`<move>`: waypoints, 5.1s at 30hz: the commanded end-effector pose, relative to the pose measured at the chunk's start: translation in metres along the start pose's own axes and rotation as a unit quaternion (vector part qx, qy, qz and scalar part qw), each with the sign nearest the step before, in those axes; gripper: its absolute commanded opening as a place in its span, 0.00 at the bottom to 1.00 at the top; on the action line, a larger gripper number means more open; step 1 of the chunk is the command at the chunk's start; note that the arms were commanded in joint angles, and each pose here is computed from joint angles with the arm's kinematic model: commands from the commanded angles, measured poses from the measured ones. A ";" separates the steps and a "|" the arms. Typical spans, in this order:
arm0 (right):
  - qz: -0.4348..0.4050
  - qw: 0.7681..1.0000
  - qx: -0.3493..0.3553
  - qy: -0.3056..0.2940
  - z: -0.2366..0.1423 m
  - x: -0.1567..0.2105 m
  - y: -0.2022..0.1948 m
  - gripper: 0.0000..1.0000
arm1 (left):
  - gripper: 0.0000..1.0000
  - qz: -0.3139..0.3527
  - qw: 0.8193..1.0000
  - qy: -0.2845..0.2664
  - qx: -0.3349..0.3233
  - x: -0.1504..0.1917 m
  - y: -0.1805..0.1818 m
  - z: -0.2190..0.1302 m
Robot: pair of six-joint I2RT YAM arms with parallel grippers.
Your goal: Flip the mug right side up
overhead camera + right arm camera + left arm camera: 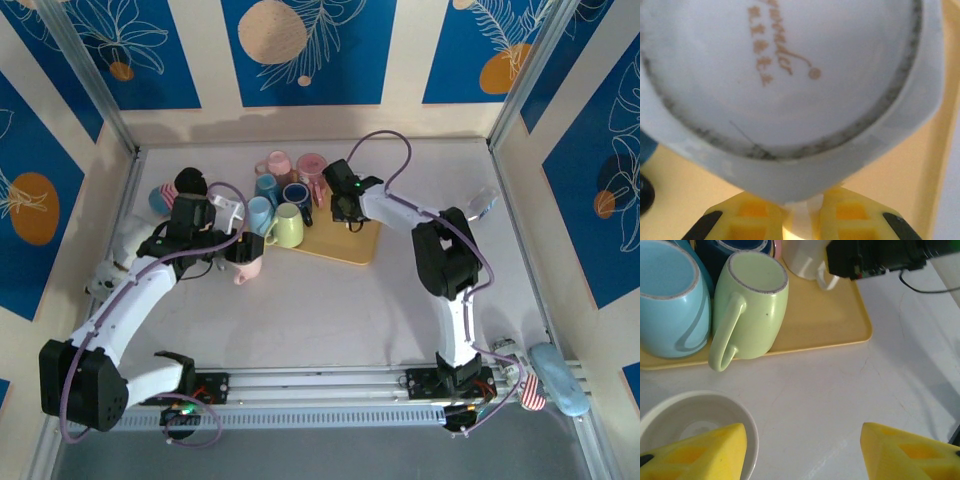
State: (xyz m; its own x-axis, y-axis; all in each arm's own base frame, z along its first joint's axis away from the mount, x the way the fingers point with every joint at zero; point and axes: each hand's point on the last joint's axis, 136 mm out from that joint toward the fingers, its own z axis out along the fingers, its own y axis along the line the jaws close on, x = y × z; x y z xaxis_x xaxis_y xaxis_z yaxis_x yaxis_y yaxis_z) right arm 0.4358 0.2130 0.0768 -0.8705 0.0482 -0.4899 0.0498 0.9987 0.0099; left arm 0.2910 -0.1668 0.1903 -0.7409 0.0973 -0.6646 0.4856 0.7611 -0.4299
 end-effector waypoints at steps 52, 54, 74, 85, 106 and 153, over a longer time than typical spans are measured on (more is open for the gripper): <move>0.102 0.754 -0.628 -0.162 -0.287 -0.048 0.053 0.00 | 0.46 -0.239 0.894 -0.203 0.321 -0.152 -0.142 0.031; 0.104 0.754 -0.630 -0.158 -0.286 -0.048 0.055 0.00 | 0.41 -0.239 0.892 -0.205 0.324 -0.154 -0.143 0.031; 0.112 0.760 -0.627 -0.127 -0.269 -0.041 0.062 0.07 | 0.04 -0.224 0.891 -0.218 0.329 -0.159 -0.148 0.025; 0.114 0.802 -0.574 -0.118 -0.247 -0.033 0.044 0.66 | 0.00 -0.179 0.899 -0.231 0.326 -0.159 -0.151 0.016; 0.121 0.927 -0.339 -0.105 -0.199 0.003 -0.068 0.67 | 0.00 0.084 0.995 -0.047 0.009 -0.043 -0.087 -0.022; 0.091 0.927 -0.363 0.016 -0.148 0.008 -0.028 0.63 | 0.00 0.105 0.928 0.150 -0.323 0.115 0.025 -0.019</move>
State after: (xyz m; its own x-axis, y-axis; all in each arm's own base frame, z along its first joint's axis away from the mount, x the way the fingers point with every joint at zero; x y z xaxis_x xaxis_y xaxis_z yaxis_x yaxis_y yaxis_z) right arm 0.3556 0.1813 0.1919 -0.8926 0.2362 -0.3840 -0.0969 0.7313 0.6751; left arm 0.2020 -0.1271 0.1096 -0.8172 0.4171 -0.3978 0.3698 0.9088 0.1933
